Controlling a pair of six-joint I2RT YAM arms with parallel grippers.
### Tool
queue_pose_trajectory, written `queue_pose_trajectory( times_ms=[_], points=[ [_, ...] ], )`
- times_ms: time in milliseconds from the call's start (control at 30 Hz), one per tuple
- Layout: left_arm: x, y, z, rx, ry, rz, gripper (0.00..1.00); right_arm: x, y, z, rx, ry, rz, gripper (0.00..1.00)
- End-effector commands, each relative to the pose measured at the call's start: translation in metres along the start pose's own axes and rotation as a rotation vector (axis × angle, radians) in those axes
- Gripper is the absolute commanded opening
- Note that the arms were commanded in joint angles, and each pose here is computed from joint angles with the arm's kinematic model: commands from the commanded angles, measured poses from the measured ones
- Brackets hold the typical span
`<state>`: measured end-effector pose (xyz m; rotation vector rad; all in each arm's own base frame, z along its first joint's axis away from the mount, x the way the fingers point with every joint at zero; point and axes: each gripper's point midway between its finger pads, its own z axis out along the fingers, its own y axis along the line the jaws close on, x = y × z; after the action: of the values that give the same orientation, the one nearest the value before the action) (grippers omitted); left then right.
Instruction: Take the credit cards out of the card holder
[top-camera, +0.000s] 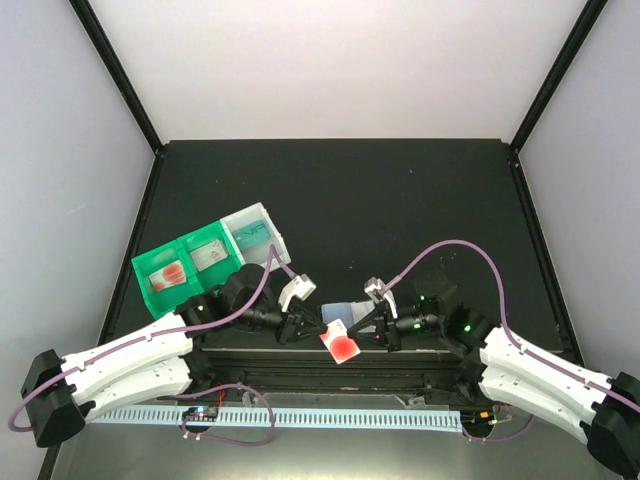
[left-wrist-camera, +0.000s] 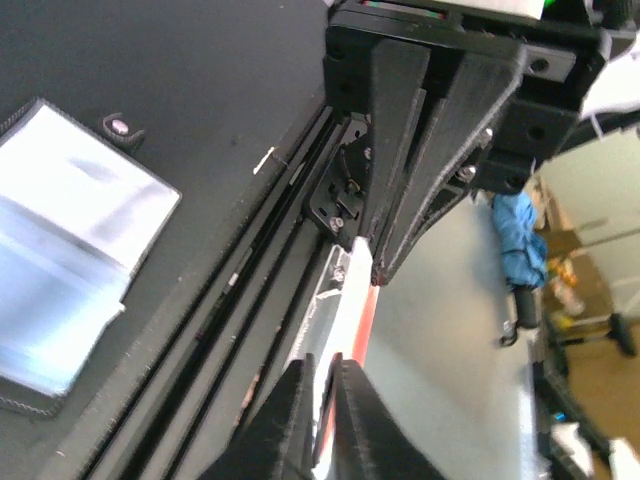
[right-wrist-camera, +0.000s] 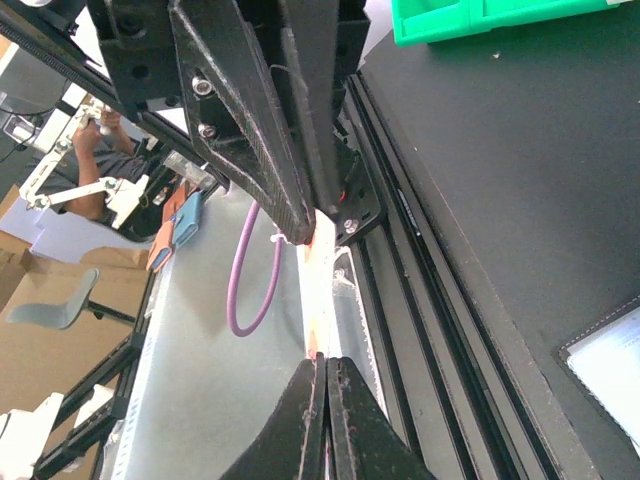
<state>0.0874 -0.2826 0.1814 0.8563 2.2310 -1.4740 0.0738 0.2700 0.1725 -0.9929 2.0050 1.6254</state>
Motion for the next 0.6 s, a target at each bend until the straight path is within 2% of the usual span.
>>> queue_pose_trajectory(
  times_ms=[0,167,367,467,567],
  points=[
    [-0.005,-0.008,0.000,0.044,-0.010,0.029,0.02,-0.001,0.004,0.000,-0.021,-0.011,-0.014,0.01],
    [-0.007,-0.004,-0.002,0.027,-0.029,0.022,0.02,-0.004,0.001,-0.001,0.005,-0.025,-0.007,0.01],
    [-0.011,-0.002,-0.007,0.013,-0.055,0.015,0.01,-0.009,-0.006,-0.004,0.056,-0.062,0.012,0.12],
    [-0.014,0.001,-0.010,-0.006,-0.075,0.004,0.02,-0.011,-0.009,-0.005,0.084,-0.078,0.032,0.25],
    [-0.019,0.005,-0.015,-0.034,-0.107,-0.013,0.02,-0.014,-0.012,-0.008,0.107,-0.098,0.047,0.45]
  ],
)
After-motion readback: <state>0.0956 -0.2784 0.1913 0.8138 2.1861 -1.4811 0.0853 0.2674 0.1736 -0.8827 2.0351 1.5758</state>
